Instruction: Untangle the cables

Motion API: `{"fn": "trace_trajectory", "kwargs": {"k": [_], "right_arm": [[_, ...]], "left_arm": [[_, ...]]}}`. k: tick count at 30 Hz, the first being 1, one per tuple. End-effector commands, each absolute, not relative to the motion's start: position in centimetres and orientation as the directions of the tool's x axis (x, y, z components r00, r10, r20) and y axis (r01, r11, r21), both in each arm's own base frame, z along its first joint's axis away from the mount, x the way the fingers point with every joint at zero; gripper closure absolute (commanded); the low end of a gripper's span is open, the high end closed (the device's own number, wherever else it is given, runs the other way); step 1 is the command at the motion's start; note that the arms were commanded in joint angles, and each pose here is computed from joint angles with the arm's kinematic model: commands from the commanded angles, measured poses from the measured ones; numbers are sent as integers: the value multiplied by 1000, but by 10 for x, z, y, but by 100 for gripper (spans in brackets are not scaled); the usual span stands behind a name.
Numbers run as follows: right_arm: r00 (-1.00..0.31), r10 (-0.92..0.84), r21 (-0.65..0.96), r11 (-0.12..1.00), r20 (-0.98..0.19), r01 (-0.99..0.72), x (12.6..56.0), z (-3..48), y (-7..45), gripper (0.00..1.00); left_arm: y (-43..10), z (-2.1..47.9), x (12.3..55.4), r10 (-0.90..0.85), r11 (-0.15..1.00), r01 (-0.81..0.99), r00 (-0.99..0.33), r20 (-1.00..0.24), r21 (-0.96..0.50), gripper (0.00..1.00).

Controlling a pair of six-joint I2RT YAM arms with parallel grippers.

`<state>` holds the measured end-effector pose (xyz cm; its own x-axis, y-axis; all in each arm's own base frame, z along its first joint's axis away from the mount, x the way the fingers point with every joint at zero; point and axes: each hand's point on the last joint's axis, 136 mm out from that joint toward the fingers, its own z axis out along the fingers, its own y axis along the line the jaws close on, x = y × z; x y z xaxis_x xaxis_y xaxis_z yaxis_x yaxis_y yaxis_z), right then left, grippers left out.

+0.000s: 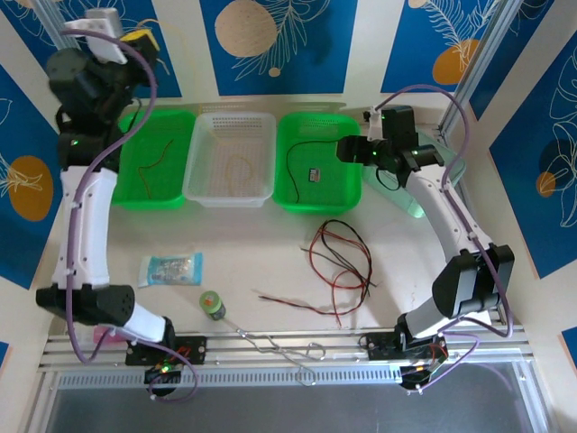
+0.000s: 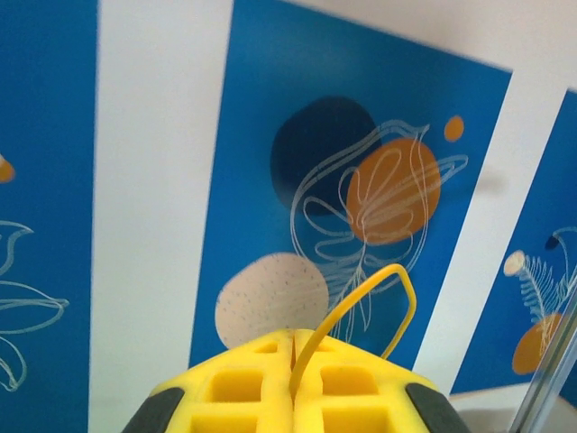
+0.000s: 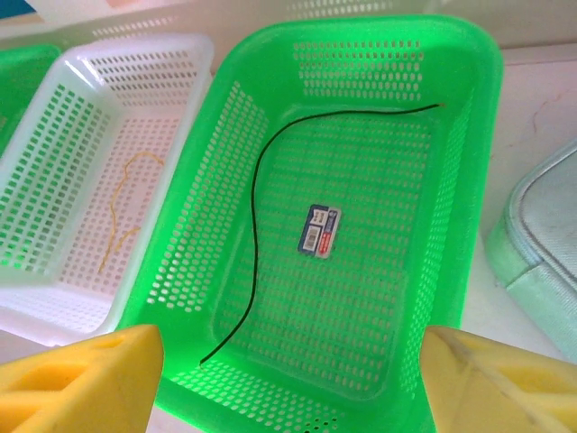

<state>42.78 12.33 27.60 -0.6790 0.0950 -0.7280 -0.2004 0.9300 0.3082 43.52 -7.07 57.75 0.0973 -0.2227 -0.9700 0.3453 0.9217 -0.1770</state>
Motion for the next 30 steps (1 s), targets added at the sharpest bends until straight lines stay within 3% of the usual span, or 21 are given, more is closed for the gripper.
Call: {"fn": "trace_trajectory", "kwargs": {"k": [1, 7, 10, 15, 18, 23, 30], "right_arm": [[-638, 90, 315, 916, -765, -249, 421, 304, 122, 25], [-639, 97, 308, 924, -763, -227, 411, 303, 104, 25], [-640, 108, 315, 924, -760, -218, 406, 300, 100, 25], [-651, 120, 317, 928, -750, -195, 404, 297, 95, 25], [-651, 125, 320, 928, -749, -190, 403, 297, 94, 25], [-650, 121, 318, 928, -750, -193, 401, 299, 94, 25], [-644, 118, 305, 934, -756, -188, 395, 299, 90, 25]], "left_arm": [[-84, 563, 457, -146, 943, 314, 98, -984, -108, 100], [-90, 446, 507, -2, 978, 205, -92, -996, -20, 100], [-94, 353, 527, 30, 981, 192, -354, -935, -41, 100], [-118, 216, 528, 53, 966, 210, -733, -678, -152, 100], [-135, 172, 517, 134, 962, 245, -813, -567, -123, 100], [-143, 129, 517, 134, 963, 230, -864, -486, -143, 100], [-140, 102, 519, 158, 968, 216, -921, -357, -130, 97]]}}
